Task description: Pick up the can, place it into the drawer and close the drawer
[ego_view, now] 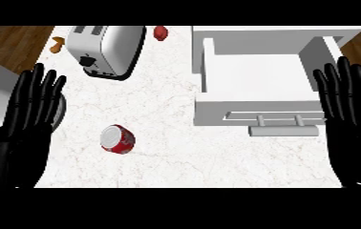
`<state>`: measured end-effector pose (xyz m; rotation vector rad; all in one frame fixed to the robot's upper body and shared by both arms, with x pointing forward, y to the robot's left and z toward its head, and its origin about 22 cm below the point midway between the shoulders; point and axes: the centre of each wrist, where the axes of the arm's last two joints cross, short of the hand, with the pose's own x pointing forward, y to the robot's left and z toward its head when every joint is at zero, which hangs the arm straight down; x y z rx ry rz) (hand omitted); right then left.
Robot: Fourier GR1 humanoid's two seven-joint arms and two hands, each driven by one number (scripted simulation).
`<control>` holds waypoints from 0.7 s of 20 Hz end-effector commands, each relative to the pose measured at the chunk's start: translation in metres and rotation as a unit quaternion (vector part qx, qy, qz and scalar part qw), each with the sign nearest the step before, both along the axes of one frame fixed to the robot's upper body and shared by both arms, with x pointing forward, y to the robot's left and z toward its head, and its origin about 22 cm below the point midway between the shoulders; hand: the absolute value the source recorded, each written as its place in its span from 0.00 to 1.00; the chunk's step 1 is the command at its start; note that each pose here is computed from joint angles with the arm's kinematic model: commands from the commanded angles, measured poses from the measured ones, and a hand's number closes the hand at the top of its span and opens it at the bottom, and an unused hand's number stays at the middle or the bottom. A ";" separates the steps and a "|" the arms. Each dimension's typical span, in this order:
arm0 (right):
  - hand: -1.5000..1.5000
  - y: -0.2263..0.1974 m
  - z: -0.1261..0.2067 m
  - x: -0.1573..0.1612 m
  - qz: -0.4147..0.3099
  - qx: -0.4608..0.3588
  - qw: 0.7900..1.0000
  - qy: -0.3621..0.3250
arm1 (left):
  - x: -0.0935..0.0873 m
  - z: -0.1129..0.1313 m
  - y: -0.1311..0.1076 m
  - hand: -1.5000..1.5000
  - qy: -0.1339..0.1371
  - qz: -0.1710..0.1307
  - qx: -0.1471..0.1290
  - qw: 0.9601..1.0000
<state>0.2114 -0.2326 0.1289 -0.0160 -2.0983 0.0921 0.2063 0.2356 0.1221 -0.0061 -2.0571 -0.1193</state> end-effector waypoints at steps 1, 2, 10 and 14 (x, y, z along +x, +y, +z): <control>0.00 -0.013 0.001 0.004 -0.025 0.015 1.000 -0.001 | -0.012 -0.002 -0.013 0.00 0.006 0.035 -0.002 0.999; 0.00 0.000 0.008 -0.007 -0.017 0.013 1.000 -0.002 | -0.022 -0.002 -0.013 0.00 0.005 0.071 -0.002 0.997; 0.00 -0.024 -0.026 -0.010 -0.093 0.037 0.985 0.137 | -0.060 -0.028 -0.015 0.00 0.156 0.293 -0.080 0.940; 0.00 -0.020 -0.017 -0.007 -0.092 0.031 0.985 0.145 | -0.080 -0.018 -0.034 0.00 0.170 0.308 -0.092 0.931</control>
